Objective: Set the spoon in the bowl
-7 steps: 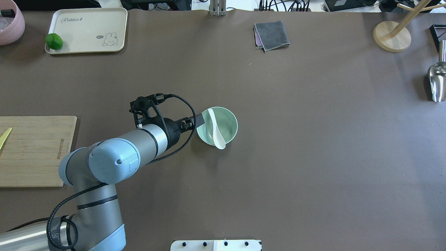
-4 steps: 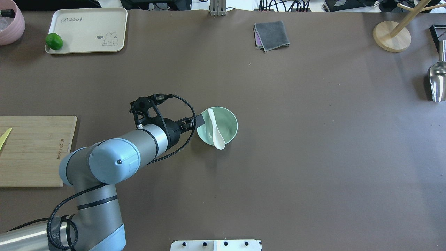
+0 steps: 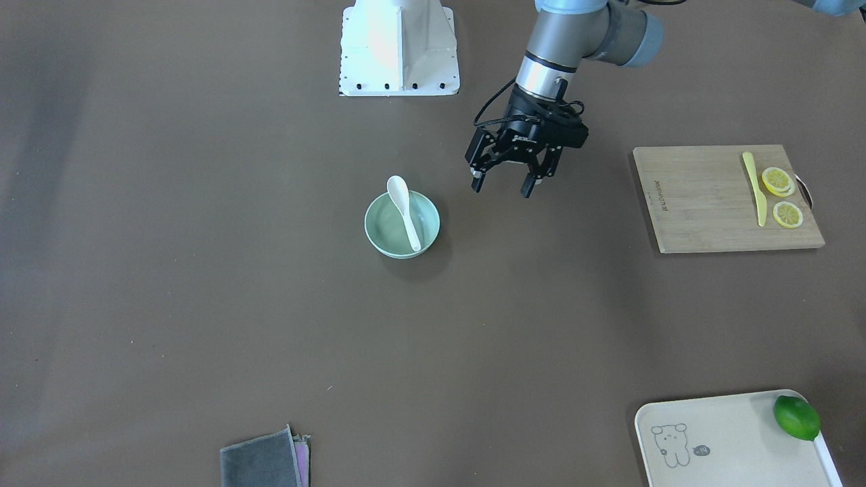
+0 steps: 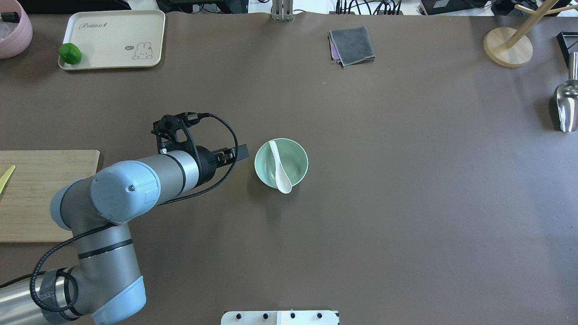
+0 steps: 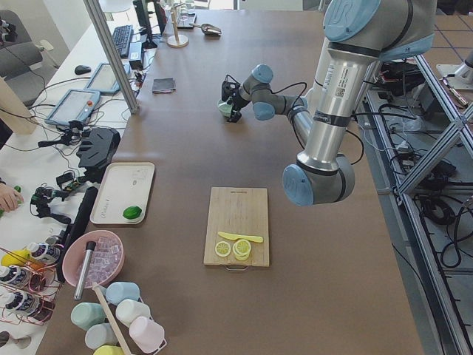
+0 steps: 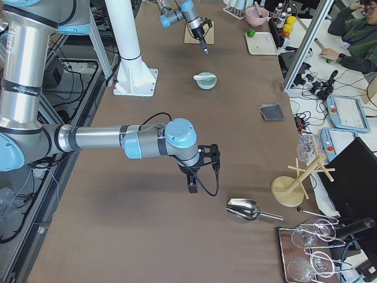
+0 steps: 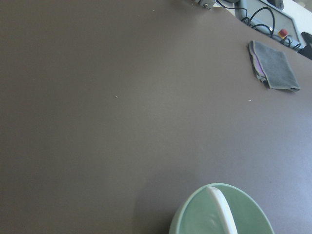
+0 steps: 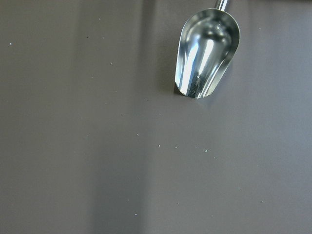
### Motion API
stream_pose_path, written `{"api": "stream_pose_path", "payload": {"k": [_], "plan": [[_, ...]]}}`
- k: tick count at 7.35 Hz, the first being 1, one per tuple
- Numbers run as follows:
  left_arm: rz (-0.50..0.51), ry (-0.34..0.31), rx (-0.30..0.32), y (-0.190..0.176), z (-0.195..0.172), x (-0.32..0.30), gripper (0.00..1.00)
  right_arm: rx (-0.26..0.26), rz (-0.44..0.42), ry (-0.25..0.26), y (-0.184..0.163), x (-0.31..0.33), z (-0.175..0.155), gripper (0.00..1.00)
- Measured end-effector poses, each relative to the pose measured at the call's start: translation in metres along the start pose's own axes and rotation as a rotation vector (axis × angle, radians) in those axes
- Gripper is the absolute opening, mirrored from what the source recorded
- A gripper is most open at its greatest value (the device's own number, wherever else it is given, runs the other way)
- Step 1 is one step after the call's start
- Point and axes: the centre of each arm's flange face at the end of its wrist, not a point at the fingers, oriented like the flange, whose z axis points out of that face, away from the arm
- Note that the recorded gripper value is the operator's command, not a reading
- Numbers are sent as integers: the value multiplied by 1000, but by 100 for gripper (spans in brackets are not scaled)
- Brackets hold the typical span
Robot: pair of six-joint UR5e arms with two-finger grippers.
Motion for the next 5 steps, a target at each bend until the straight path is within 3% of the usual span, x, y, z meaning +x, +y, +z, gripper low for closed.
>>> {"api": "stream_pose_path", "payload": {"k": [2,5], "plan": [[183,-90,-115,-68,-55,-121,98,-2,2,1,1,1,1,100],[421,-117,-243,-144,-153,-328,98,-7,0,2,5,5,4,100]]}}
